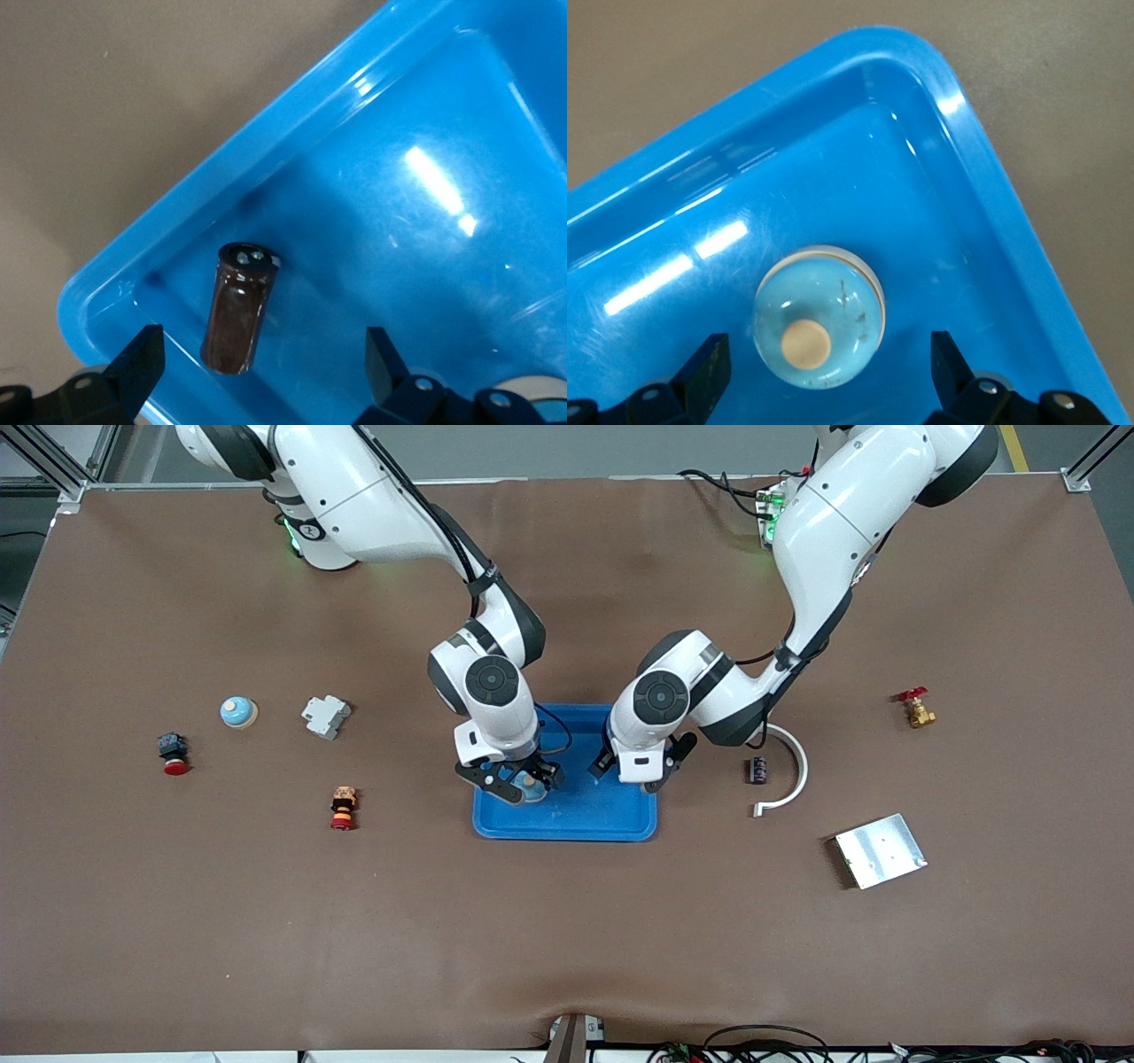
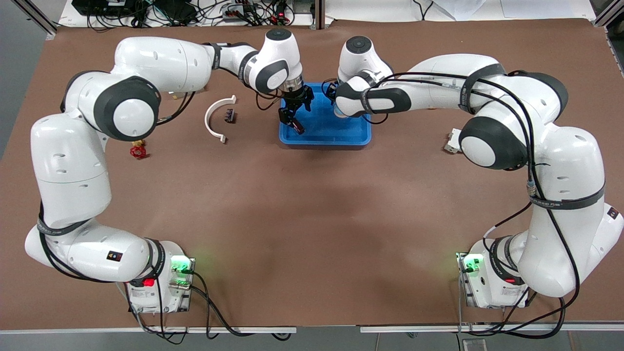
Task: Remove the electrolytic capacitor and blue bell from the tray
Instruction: 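Grasp the second bell with the right gripper while the left gripper grasps capacitor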
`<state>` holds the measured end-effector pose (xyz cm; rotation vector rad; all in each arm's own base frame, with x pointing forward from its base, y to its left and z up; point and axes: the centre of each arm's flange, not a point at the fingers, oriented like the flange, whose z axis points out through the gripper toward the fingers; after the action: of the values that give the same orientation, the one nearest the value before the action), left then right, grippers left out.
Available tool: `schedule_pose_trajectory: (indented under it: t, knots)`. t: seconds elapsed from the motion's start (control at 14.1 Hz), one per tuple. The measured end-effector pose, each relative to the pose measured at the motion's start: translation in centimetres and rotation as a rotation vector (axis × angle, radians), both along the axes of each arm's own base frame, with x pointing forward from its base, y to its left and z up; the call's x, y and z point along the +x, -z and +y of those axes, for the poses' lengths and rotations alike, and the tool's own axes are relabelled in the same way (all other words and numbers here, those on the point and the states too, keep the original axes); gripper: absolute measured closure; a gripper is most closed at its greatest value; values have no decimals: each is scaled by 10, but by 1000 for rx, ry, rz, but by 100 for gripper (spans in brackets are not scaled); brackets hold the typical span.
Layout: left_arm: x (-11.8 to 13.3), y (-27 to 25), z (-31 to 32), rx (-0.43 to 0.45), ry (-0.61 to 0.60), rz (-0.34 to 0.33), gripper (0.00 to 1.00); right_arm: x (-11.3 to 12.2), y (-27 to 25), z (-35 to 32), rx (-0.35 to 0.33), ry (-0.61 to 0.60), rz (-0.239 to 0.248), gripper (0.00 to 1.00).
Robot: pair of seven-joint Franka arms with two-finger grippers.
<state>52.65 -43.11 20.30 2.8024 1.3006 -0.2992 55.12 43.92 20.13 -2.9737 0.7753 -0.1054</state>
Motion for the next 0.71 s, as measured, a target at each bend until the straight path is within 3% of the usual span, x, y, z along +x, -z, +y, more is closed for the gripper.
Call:
schedule_pose_trajectory:
  t: [0.57, 0.71]
  knots:
    - [-3, 29, 2, 18, -2, 19, 0, 4, 8, 2, -3, 1, 0, 0]
    - [-3, 29, 2, 17, -2, 19, 0, 4, 7, 2, -2, 1, 0, 4]
